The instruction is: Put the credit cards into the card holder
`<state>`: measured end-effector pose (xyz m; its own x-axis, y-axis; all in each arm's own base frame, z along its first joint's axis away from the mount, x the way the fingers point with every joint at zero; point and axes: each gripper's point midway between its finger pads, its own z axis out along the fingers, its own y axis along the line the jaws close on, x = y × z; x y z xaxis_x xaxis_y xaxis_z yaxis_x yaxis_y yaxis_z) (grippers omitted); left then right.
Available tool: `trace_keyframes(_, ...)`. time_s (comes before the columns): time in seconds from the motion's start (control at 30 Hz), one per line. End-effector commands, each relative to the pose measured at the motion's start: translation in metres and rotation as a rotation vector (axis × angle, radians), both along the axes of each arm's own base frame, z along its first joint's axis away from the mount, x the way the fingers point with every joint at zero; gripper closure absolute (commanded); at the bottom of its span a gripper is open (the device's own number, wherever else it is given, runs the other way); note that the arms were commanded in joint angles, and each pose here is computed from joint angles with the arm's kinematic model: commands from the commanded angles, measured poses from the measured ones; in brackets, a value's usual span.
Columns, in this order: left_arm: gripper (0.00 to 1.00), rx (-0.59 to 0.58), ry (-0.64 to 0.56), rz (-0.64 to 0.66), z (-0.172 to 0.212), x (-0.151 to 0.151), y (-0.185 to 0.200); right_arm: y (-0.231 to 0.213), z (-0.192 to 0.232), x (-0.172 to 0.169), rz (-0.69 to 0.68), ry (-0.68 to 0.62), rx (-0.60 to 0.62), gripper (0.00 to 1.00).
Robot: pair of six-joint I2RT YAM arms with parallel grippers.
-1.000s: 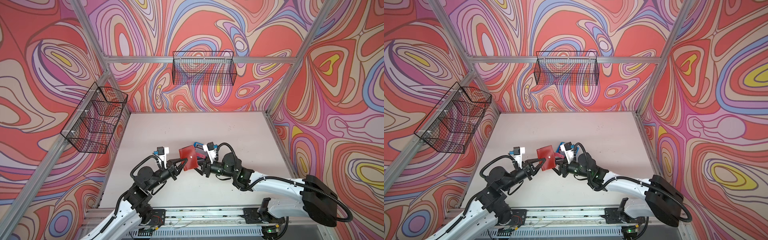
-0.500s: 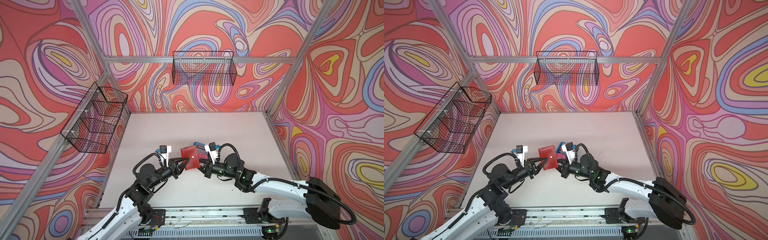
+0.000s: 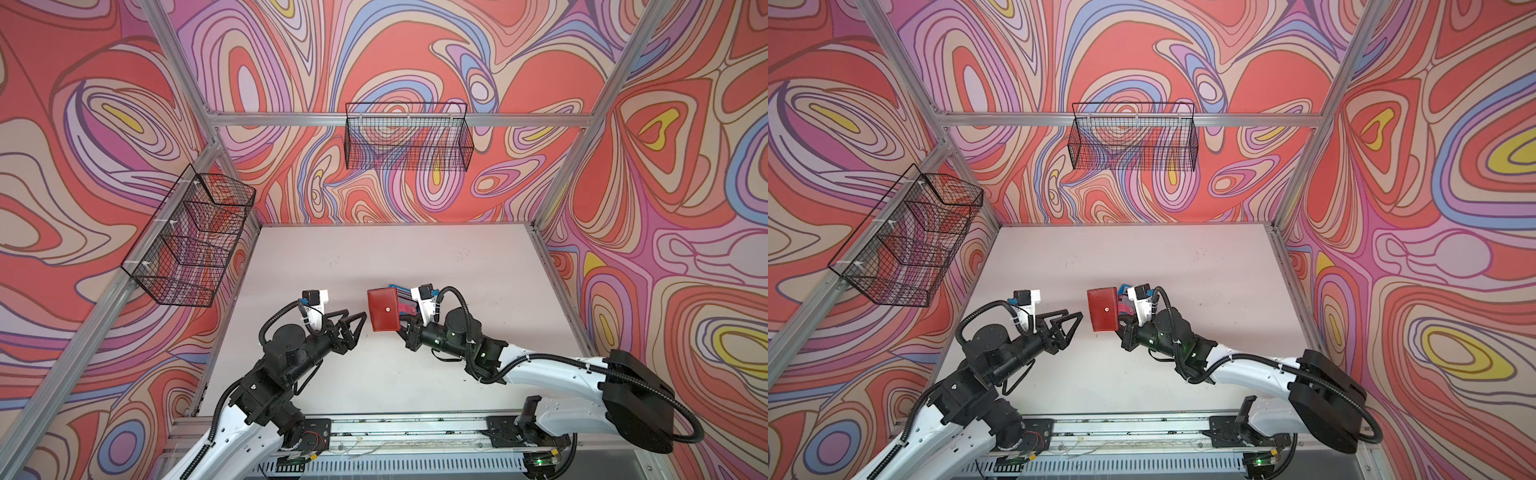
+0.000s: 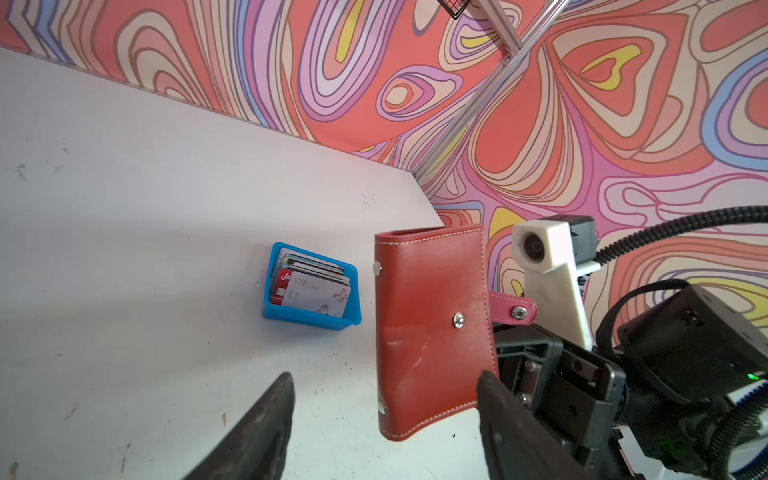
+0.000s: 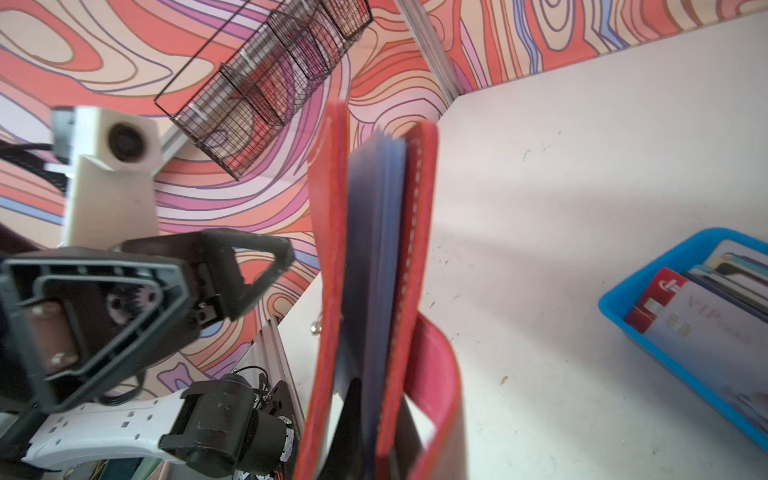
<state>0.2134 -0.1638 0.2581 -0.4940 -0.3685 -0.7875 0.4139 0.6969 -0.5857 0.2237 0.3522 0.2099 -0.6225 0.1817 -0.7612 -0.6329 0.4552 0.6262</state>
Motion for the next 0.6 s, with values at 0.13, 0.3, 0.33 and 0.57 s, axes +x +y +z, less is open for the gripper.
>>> trace_keyframes(0.13, 0.28, 0.141, 0.099, -0.019, -0.021, 0.002, -0.003, 0.005, -0.043, 0.015, -0.074, 0.102, -0.057, 1.00)
trace_keyframes(0.3, 0.29, 0.217, 0.129, -0.094, -0.031, 0.006, -0.025, 0.009, -0.056, 0.018, -0.075, 0.132, -0.073, 1.00)
trace_keyframes(0.33, 0.29, 0.246, 0.128, -0.105, -0.034, 0.005, -0.030, 0.010, -0.057, 0.018, -0.074, 0.133, -0.076, 1.00)
trace_keyframes(0.57, 0.28, 0.382, 0.136, -0.107, -0.044, 0.010, -0.053, 0.012, -0.060, 0.019, -0.075, 0.136, -0.086, 1.00)
